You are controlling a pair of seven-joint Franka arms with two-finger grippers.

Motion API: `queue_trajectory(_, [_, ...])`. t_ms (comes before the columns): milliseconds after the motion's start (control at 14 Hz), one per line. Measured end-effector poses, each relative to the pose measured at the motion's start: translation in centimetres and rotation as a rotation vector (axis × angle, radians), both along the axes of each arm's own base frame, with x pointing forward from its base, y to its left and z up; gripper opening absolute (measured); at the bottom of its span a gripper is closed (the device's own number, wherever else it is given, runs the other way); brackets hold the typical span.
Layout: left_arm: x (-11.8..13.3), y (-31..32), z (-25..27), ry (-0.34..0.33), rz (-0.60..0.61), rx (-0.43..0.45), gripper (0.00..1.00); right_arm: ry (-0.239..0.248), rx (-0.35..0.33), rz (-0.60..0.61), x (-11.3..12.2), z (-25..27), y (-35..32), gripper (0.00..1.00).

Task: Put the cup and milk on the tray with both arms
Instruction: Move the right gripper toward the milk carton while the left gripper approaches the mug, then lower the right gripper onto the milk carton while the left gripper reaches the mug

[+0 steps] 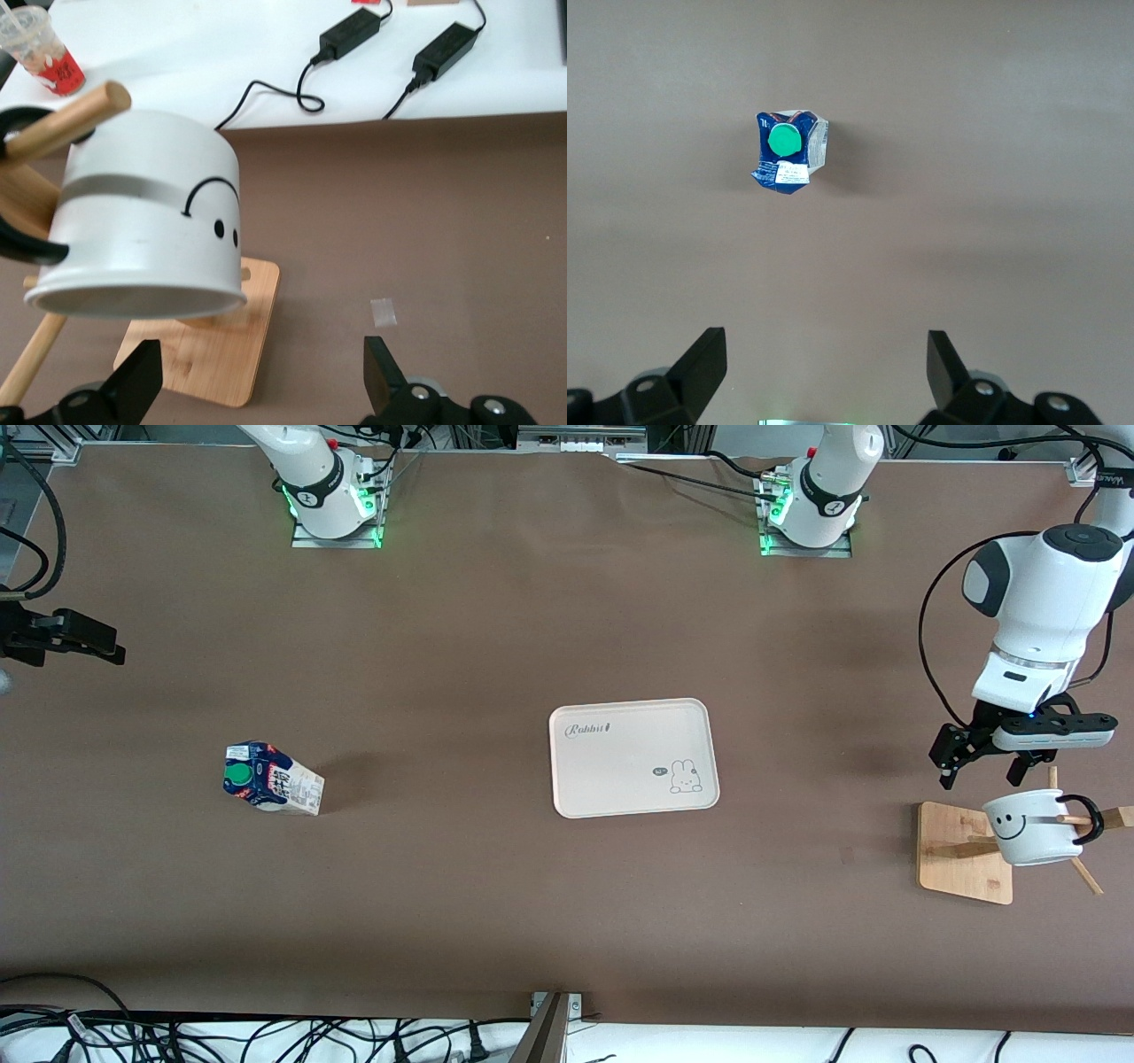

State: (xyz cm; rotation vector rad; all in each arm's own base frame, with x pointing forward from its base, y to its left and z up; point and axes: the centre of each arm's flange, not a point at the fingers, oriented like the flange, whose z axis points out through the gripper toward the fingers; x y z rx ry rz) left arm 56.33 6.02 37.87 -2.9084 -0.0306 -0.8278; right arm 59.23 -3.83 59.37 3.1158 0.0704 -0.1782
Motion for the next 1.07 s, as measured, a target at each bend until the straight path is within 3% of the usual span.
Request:
queue_trajectory(286, [-2.3,-0.4,3.1,0.206,0.068,-0.008,1.0,0.017,0.003,-0.007,0.4,-1.0,-0.1,1.0])
queue_trajectory(571, [-4.0,-1.7,7.1,0.364,0.109,-0.02,1.0,0.038,0.017,-0.023,1.9,-3.9,-1.0,1.0])
queue_trajectory(857, [-3.8,-2.9,8.8,0.42,0.138,-0.123,1.0,-0.012,0.029,-0.02,4.7,-7.4,-0.7,1.0])
queue_trajectory(1071, [-3.6,-2.9,8.5,0.426,0.141,-0.129,1.0,-0.042,0.07,-0.023,6.5,-10.1,-0.1,1.0])
